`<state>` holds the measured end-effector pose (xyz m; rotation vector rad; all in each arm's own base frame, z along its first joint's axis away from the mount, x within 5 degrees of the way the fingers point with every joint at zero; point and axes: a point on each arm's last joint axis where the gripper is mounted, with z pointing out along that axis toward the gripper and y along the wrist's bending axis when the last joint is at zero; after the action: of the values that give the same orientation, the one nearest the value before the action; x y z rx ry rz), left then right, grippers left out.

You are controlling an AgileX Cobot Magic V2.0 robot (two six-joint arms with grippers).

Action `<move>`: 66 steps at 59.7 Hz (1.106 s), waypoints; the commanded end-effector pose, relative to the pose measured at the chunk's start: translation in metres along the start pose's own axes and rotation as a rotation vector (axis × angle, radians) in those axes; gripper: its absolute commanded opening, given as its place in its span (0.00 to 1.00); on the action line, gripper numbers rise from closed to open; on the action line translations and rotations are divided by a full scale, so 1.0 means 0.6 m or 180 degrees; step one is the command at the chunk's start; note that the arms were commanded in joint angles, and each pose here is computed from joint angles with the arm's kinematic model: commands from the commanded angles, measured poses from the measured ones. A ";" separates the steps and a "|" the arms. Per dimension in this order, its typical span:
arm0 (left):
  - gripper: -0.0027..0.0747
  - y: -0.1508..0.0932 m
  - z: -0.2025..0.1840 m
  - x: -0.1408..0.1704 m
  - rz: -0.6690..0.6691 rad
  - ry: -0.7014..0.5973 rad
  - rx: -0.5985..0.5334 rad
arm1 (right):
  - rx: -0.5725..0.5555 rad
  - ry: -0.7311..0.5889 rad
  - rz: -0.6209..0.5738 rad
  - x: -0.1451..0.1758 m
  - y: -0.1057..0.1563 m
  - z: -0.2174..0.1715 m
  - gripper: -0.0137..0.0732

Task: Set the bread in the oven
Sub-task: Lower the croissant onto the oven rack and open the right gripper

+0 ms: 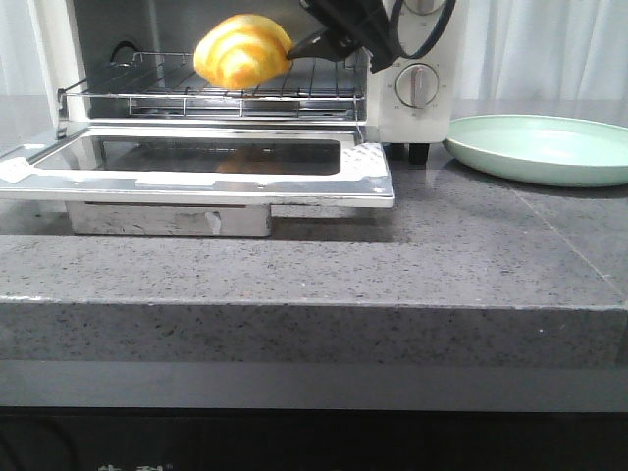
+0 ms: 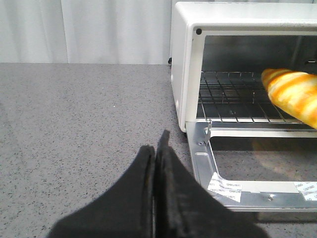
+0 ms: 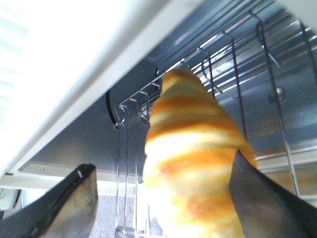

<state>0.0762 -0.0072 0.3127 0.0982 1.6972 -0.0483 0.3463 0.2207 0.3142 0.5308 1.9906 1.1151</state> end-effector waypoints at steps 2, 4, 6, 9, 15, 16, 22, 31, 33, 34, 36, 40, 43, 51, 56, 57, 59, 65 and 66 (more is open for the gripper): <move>0.01 0.001 -0.004 -0.025 -0.0036 -0.0305 -0.0026 | -0.0192 -0.0197 -0.0100 -0.023 0.031 -0.042 0.80; 0.01 0.001 -0.004 -0.025 -0.0036 -0.0305 -0.0026 | -0.0189 -0.0196 -0.0119 -0.022 0.030 -0.047 0.80; 0.01 0.001 -0.004 -0.025 -0.0036 -0.0305 -0.0026 | -0.0173 -0.0206 -0.0146 -0.021 0.027 -0.051 0.80; 0.01 0.001 -0.004 -0.025 -0.0036 -0.0305 -0.0026 | -0.0157 -0.0182 -0.0193 -0.018 0.023 -0.061 0.80; 0.01 0.001 -0.004 -0.025 -0.0036 -0.0305 -0.0026 | -0.0170 -0.0089 -0.0371 -0.011 0.022 -0.091 0.80; 0.01 0.001 -0.004 -0.025 -0.0036 -0.0305 -0.0026 | -0.0177 -0.0077 -0.0413 -0.011 0.023 -0.096 0.80; 0.01 0.001 -0.004 -0.025 -0.0036 -0.0305 -0.0026 | -0.0244 -0.0073 -0.0660 -0.009 0.027 -0.135 0.77; 0.01 0.001 -0.004 -0.025 -0.0036 -0.0305 -0.0026 | -0.0446 -0.0155 -0.1311 -0.019 0.049 -0.209 0.48; 0.01 0.001 -0.004 -0.025 -0.0036 -0.0305 -0.0026 | -0.0488 -0.0165 -0.1408 -0.024 0.053 -0.226 0.40; 0.01 0.001 -0.004 -0.025 -0.0036 -0.0305 -0.0026 | -0.0497 -0.0179 -0.1438 -0.028 0.053 -0.233 0.37; 0.01 0.001 -0.004 -0.025 -0.0036 -0.0305 -0.0026 | -0.0524 -0.0206 -0.1517 -0.035 0.056 -0.248 0.30; 0.01 0.001 -0.004 -0.025 -0.0036 -0.0305 -0.0026 | -0.0531 -0.0285 -0.1655 -0.057 0.056 -0.284 0.18; 0.01 0.001 -0.004 -0.025 -0.0036 -0.0305 -0.0026 | -0.0479 -0.0313 -0.1728 -0.070 0.051 -0.303 0.15; 0.01 0.001 -0.004 -0.025 -0.0036 -0.0305 -0.0026 | -0.0021 -0.0296 -0.2096 -0.109 0.016 -0.359 0.09; 0.01 0.001 -0.004 -0.025 -0.0036 -0.0305 -0.0026 | 0.0427 -0.0306 -0.2359 -0.129 -0.010 -0.393 0.09; 0.01 0.001 -0.004 -0.025 -0.0036 -0.0305 -0.0026 | 0.0547 -0.0315 -0.2423 -0.133 -0.016 -0.403 0.09; 0.01 0.001 -0.004 -0.025 -0.0036 -0.0305 -0.0026 | 0.0732 -0.0343 -0.2515 -0.138 -0.024 -0.418 0.09; 0.01 0.001 -0.004 -0.025 -0.0036 -0.0305 -0.0026 | 0.0911 -0.0609 -0.2571 -0.136 -0.030 -0.458 0.09; 0.01 0.001 -0.004 -0.025 -0.0036 -0.0305 -0.0026 | 0.0902 -0.0667 -0.2583 -0.132 -0.029 -0.464 0.09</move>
<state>0.0762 -0.0072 0.3127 0.0982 1.6972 -0.0483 0.1956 0.0205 0.4021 -0.0671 2.0163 0.3510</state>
